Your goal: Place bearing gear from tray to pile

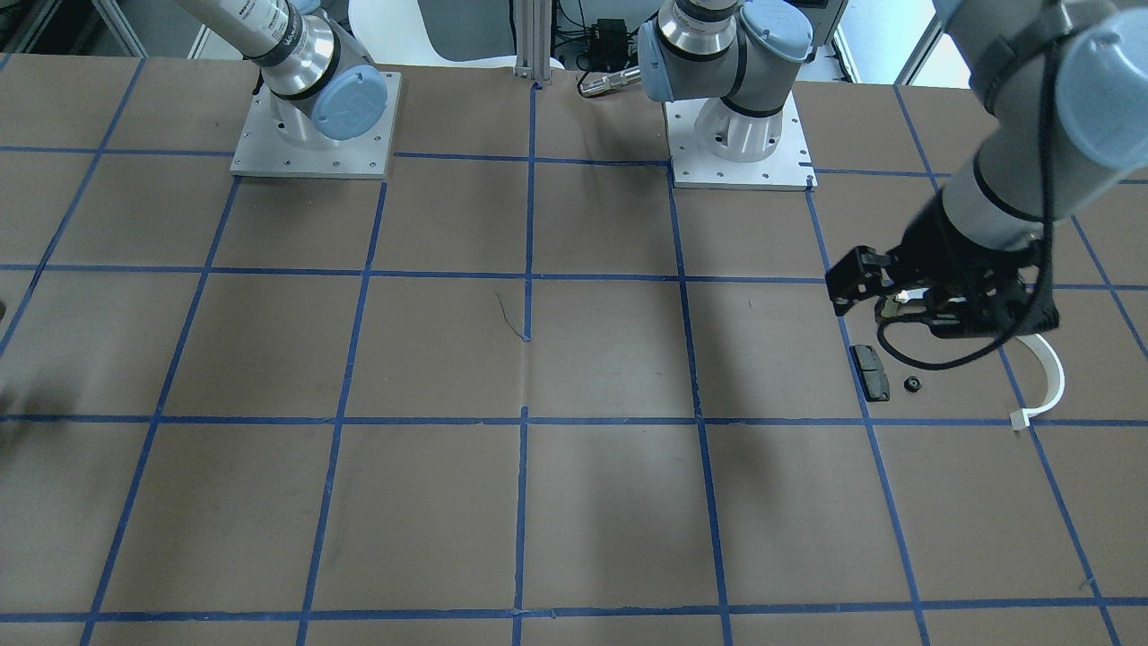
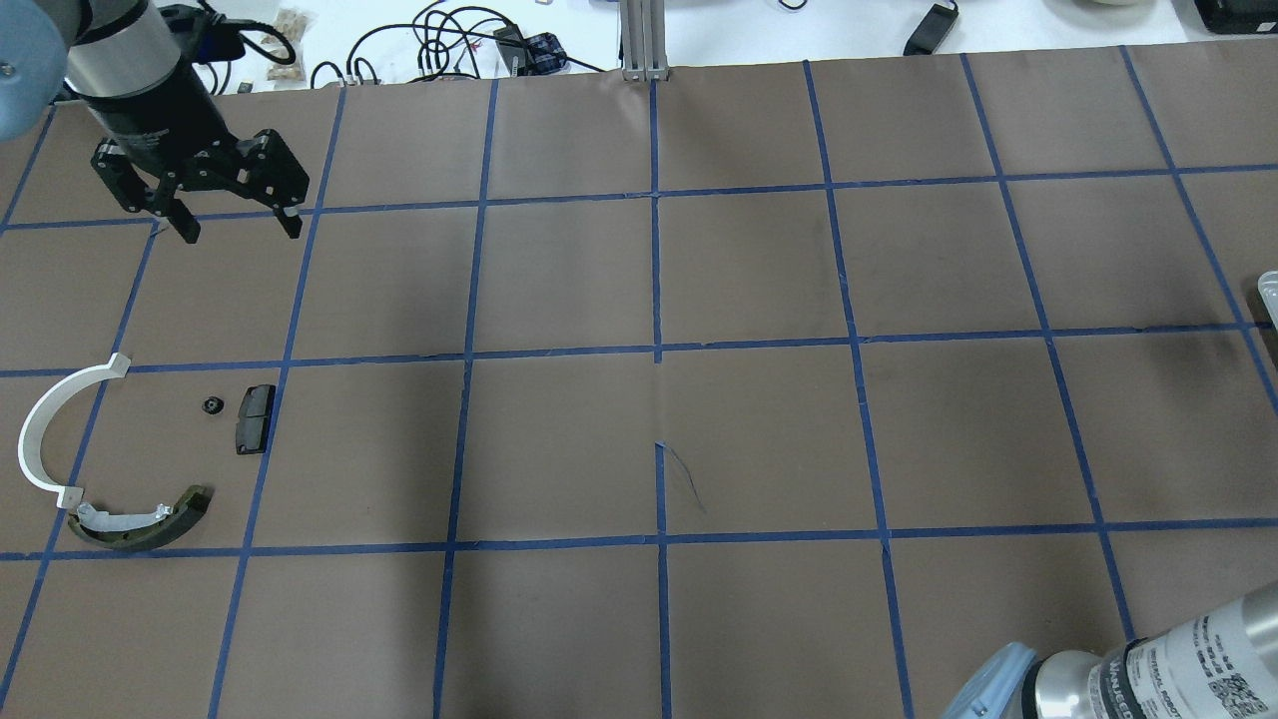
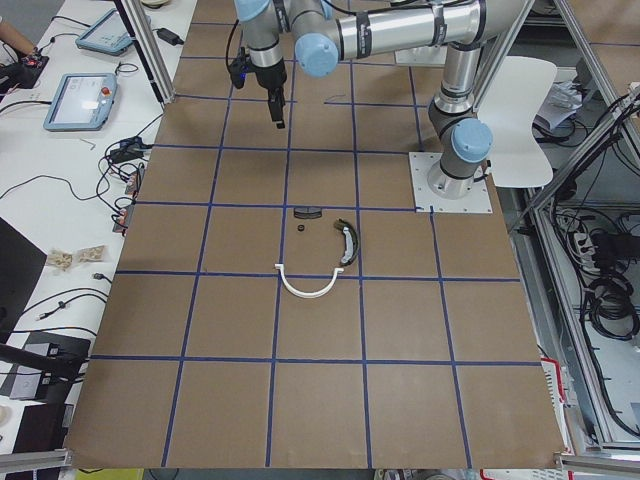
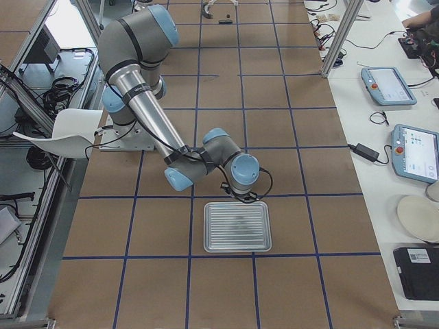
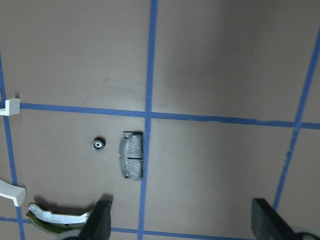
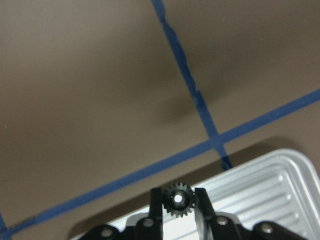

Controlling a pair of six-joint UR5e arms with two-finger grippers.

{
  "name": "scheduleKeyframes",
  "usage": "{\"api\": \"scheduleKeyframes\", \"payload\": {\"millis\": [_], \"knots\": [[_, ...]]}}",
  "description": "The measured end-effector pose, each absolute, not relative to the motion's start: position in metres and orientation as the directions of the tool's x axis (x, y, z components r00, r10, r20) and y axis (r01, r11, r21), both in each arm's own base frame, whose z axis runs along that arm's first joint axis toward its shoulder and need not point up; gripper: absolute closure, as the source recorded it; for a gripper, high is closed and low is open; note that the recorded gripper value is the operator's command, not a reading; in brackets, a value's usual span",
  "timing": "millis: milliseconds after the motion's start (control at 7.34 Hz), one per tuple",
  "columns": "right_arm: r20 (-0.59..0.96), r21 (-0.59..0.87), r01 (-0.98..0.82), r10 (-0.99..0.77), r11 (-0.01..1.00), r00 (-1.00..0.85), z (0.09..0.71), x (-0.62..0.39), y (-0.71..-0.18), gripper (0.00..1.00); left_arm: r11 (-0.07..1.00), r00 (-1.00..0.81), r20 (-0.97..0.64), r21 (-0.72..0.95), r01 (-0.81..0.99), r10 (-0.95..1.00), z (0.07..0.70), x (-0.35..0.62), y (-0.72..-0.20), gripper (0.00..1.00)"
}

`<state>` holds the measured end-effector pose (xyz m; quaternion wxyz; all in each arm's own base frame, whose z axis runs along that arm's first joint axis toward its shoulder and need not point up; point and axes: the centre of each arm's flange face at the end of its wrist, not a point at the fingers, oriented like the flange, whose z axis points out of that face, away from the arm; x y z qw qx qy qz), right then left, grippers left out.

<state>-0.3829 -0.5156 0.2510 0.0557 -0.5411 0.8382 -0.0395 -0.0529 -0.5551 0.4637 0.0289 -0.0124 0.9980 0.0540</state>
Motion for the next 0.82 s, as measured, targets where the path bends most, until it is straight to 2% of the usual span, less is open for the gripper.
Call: {"api": "scheduleKeyframes", "payload": {"millis": [408,817], "knots": [[-0.106,-0.189,-0.802,-0.824,0.566,-0.556,0.254,-0.286,-0.568,1.00,1.000,-0.998,-0.068,0.017,0.011,0.012,0.508,-0.128,-0.531,0.01],[-0.229,-0.227,-0.664,-0.702,0.712,-0.674,0.260,-0.116,-0.586,1.00,0.999,-0.999,0.029,-0.022,0.031,0.032,0.510,-0.136,-0.534,0.00]]}}
